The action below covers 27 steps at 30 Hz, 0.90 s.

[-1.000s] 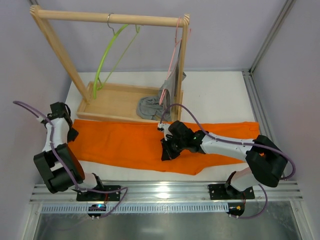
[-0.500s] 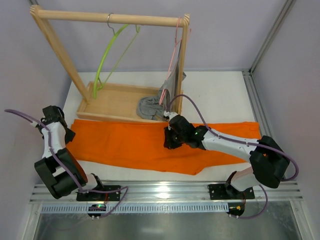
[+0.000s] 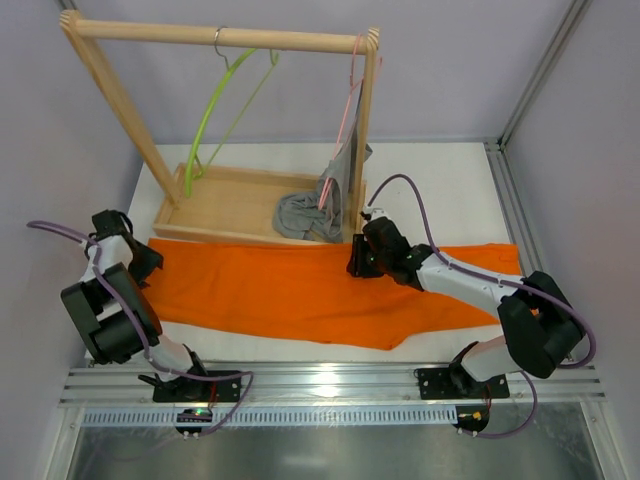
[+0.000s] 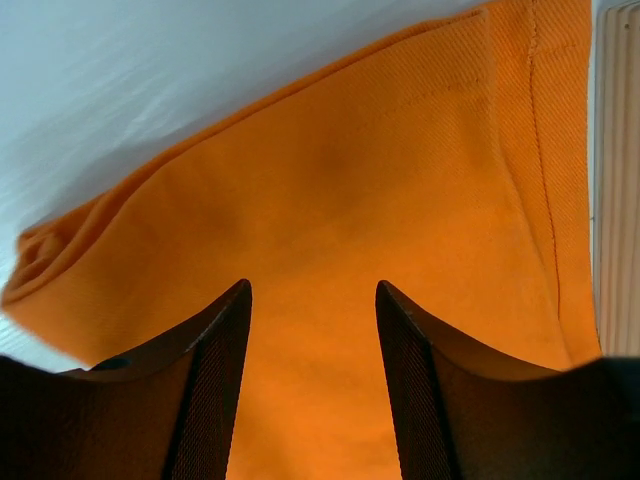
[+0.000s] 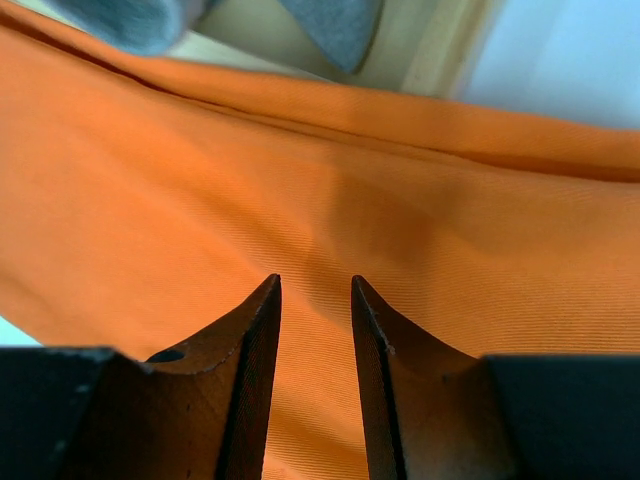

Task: Place the trousers on the hanger
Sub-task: Fold the trousers

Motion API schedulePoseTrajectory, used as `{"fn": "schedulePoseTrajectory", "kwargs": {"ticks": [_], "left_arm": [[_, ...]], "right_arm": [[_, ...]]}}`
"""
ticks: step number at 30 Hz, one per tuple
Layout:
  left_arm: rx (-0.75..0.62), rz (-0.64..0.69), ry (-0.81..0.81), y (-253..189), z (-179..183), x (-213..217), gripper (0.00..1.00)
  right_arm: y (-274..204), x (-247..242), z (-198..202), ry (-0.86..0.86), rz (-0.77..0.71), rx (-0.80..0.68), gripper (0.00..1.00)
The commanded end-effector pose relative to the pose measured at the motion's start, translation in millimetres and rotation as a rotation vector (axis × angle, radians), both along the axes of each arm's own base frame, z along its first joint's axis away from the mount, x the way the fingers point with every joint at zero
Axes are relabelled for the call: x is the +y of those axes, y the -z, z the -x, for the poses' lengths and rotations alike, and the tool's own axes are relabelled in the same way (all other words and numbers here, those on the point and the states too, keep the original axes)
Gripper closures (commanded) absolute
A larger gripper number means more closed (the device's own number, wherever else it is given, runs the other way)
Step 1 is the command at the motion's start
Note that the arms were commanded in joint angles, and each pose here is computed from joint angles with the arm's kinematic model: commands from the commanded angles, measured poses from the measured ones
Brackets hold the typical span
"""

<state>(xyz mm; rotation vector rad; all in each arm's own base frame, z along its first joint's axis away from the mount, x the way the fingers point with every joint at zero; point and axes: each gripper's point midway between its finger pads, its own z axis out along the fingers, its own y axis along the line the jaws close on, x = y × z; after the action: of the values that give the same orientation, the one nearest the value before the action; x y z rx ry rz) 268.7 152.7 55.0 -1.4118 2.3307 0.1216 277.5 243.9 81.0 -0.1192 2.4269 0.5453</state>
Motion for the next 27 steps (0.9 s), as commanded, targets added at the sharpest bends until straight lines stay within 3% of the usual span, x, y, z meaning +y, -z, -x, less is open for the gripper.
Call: {"fn": "schedulePoseTrajectory", "kwargs": {"ticks": [1, 12, 27], "left_arm": [[-0.095, 0.038, 0.013, 3.7, -32.6, -2.8, 0.46], [-0.21, 0.075, 0.114, 7.3, -89.2, -13.4, 0.47], [-0.115, 0.056, 0.097, 24.9, -94.1, -4.4, 0.48]], "right_arm": [[-2.3, -2.9, -4.8, 0.02, -0.037, -0.037, 0.62], [14.5, -11.0, 0.1, 0.003, 0.002, -0.021, 0.62], [14.8, -14.5, 4.0, 0.006, -0.007, -0.026, 0.62]]}}
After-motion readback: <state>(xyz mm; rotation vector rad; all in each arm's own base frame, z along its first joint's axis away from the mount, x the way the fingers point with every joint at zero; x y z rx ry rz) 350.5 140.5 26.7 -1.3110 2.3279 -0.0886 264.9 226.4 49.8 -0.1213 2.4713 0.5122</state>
